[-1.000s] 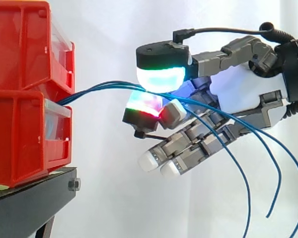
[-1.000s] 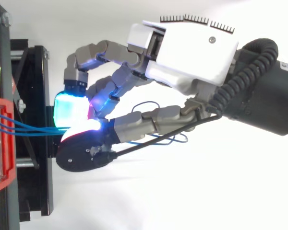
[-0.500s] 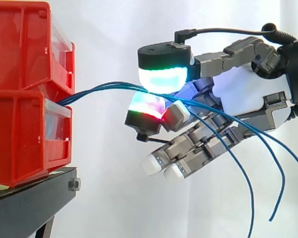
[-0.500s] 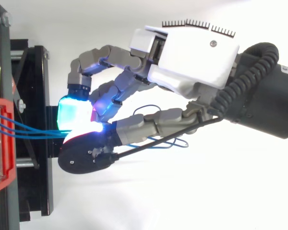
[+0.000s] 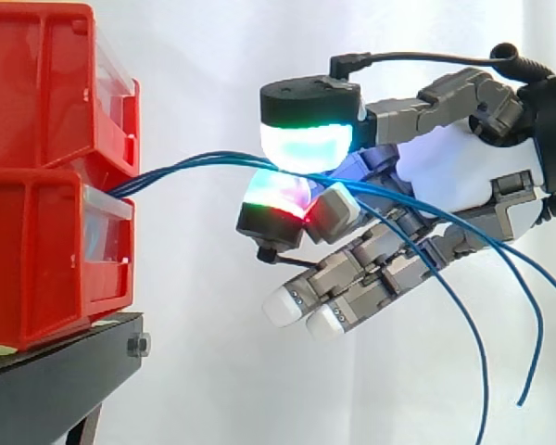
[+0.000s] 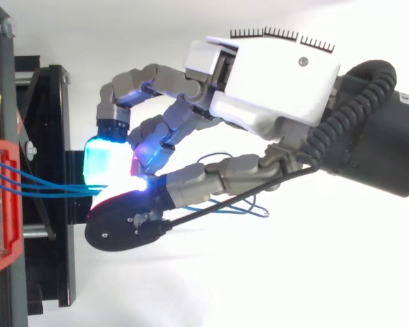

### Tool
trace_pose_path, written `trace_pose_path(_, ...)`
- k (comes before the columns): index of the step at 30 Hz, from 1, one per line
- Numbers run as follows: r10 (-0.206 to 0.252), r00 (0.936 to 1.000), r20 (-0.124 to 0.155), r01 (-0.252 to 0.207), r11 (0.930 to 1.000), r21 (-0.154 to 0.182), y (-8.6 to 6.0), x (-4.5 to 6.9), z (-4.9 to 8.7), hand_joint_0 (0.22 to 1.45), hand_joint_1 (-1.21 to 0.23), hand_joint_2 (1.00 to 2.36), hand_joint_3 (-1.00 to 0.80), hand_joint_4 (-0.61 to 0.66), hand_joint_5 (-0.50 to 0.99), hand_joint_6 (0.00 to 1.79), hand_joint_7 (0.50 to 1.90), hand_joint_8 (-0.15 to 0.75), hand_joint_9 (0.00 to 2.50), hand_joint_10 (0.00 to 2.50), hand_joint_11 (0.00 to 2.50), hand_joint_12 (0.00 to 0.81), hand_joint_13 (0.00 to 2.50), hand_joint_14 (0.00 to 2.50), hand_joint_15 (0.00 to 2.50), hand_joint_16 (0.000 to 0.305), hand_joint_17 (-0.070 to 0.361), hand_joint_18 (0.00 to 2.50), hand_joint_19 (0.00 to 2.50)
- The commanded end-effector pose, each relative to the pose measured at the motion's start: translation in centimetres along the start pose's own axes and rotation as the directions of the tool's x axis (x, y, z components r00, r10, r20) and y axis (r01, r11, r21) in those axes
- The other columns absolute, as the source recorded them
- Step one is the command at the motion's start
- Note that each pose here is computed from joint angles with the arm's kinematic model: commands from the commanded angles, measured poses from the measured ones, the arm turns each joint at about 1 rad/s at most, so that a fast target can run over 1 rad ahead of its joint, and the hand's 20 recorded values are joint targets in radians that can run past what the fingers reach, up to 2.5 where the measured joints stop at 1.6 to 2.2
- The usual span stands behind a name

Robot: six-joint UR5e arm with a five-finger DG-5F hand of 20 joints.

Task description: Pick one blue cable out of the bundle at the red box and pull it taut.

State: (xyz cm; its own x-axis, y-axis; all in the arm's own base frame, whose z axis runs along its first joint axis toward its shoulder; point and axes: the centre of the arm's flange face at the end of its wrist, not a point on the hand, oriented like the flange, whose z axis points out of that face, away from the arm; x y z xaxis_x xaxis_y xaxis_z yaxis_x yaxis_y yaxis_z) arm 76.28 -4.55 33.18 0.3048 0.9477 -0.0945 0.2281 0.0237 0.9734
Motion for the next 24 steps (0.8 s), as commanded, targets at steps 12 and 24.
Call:
trace_pose_path(12, -0.002, 1.0, 0.0, 0.002, 1.0, 0.003, 0.03, -0.02, -0.04, 0.58, -0.74, 1.01, -0.35, 0.26, -0.13, 0.86, 1.48, 0.268, 1.13, 0.02, 1.15, 0.421, 0.69, 0.01, 0.28, 0.062, 0.14, 0.58, 0.27)
trace_pose_path(24, -0.002, 1.0, 0.0, 0.002, 1.0, 0.005, -0.05, -0.02, -0.04, 0.61, -0.8, 1.01, -0.37, 0.33, -0.11, 0.86, 1.5, 0.292, 1.16, 0.02, 1.21, 0.424, 0.74, 0.01, 0.32, 0.061, 0.137, 0.63, 0.27)
